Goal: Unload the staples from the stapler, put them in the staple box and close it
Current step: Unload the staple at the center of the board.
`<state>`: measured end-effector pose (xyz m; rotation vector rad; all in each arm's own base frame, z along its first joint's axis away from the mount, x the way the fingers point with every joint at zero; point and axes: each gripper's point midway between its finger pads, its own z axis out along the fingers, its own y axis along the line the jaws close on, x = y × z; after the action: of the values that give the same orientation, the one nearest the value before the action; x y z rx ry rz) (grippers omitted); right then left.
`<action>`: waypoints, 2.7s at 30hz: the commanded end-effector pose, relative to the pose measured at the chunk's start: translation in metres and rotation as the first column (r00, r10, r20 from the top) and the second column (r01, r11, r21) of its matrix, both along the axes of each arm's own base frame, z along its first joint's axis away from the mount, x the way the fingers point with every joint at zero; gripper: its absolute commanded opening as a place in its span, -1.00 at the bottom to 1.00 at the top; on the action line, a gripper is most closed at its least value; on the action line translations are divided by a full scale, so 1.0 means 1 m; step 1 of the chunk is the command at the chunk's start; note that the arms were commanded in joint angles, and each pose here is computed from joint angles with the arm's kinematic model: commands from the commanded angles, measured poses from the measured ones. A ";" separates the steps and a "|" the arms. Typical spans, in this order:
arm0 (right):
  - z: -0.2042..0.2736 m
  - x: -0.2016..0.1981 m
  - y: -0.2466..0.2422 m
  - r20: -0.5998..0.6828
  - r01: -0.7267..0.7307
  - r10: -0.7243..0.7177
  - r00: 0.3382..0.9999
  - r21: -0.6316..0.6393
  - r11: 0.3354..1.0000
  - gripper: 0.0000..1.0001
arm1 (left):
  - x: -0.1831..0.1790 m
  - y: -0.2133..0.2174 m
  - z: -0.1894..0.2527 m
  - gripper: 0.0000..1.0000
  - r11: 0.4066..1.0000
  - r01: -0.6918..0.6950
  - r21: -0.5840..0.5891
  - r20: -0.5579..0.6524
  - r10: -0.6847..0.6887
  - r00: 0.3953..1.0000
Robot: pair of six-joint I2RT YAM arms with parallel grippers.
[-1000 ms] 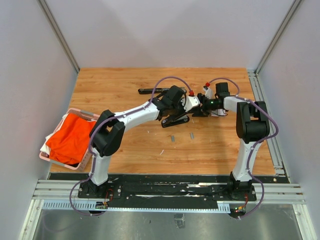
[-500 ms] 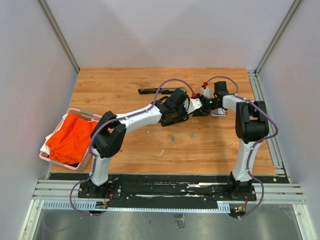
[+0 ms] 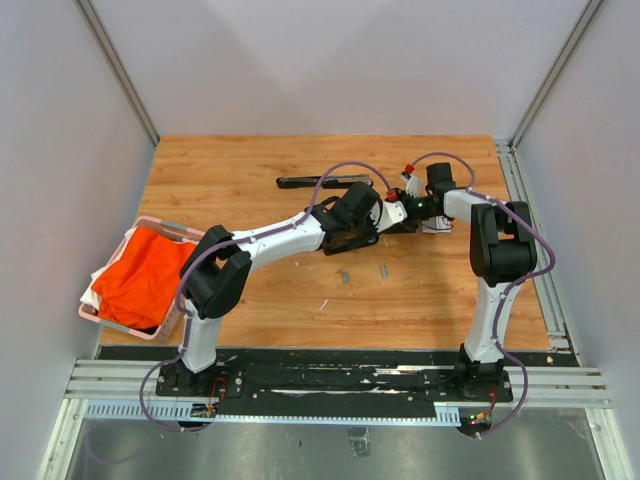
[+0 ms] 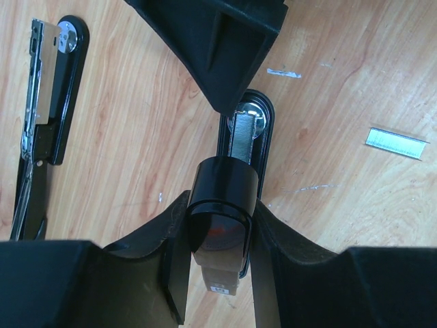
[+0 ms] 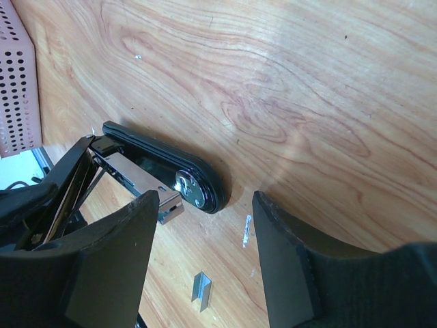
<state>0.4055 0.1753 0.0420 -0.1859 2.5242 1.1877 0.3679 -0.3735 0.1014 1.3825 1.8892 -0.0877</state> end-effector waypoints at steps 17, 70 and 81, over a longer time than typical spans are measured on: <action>0.004 -0.006 0.017 0.013 -0.067 0.067 0.998 0.023 0.997 0.05 | 0.014 -0.018 0.035 -1.00 0.995 0.005 -0.099 0.080 0.003 0.997; -0.020 -0.011 0.022 -0.183 -0.003 0.071 0.981 0.350 0.937 -0.22 | 0.011 -0.020 0.019 -0.99 0.989 0.025 -0.148 -0.050 -0.033 0.998; -0.032 -0.013 0.022 -0.207 0.015 0.062 0.976 0.350 0.937 -0.62 | 0.007 -0.020 0.019 -1.00 0.987 0.031 -0.159 -0.069 -0.043 0.997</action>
<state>0.3922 0.2052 0.0395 -0.0802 2.3765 1.7980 0.3741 -0.3746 0.0985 1.3394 1.9376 -0.2225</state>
